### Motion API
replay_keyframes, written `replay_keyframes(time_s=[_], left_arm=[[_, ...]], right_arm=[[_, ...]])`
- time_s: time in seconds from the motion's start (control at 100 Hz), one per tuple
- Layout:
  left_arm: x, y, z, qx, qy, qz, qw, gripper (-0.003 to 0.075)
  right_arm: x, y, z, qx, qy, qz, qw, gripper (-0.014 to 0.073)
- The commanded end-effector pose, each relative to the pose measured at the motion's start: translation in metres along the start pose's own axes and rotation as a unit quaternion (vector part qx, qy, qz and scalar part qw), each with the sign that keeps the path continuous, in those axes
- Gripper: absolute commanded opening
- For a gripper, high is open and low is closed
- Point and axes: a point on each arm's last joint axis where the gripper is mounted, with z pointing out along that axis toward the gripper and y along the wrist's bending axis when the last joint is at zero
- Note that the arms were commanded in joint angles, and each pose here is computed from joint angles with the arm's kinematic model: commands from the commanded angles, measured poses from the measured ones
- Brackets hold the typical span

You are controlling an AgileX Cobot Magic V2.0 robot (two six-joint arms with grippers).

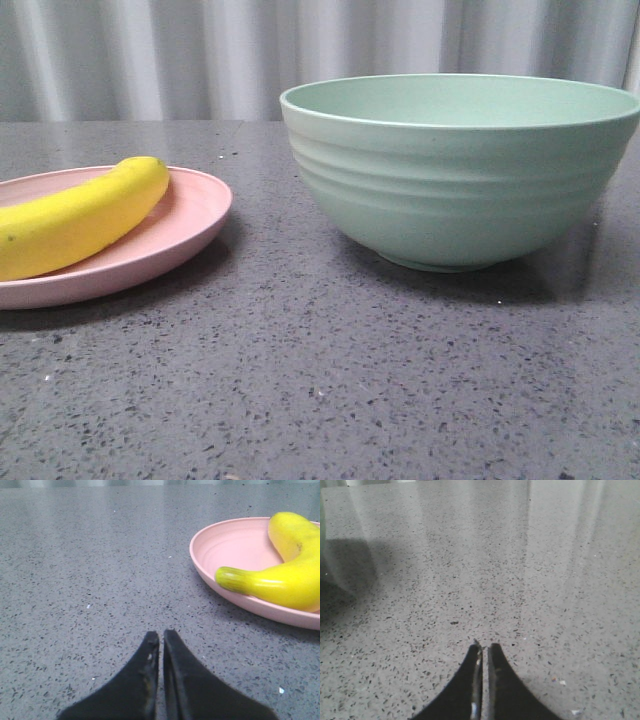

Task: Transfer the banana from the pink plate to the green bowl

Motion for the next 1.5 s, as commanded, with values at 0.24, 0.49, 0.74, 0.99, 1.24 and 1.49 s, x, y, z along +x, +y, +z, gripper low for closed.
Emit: replay_keyframes(time_s=[0.24,0.49,0.74,0.99,1.24,1.49], left_arm=[[-0.003,0.0,-0.001,0.003,-0.038,-0.008,0.999,-0.002],[-0.003,0.0,-0.001,0.003,-0.038,-0.008,0.999,-0.002],[-0.003,0.0,-0.001,0.003,-0.038,-0.008,0.999,-0.002],[-0.007,-0.001,-0.001,0.004,-0.062,-0.008,0.998,-0.002],[-0.014,0.0,-0.002,0.002,-0.1,0.012,0.995,-0.002],[-0.016,-0.001,-0.003,0.003,-0.108,0.011,0.994,-0.002]], right_arm=[[0.004,0.0,0.001,0.003,-0.012,0.0,1.0,-0.0064],[0.004,0.0,0.001,0.003,-0.012,0.0,1.0,-0.0064],[0.004,0.0,0.001,0.003,-0.012,0.0,1.0,-0.0064],[0.004,0.0,0.001,0.003,-0.012,0.0,1.0,-0.0064],[0.004,0.0,0.001,0.003,-0.012,0.0,1.0,-0.0064],[-0.007,-0.002,0.0,0.012,-0.07,0.0,0.997,-0.0064]])
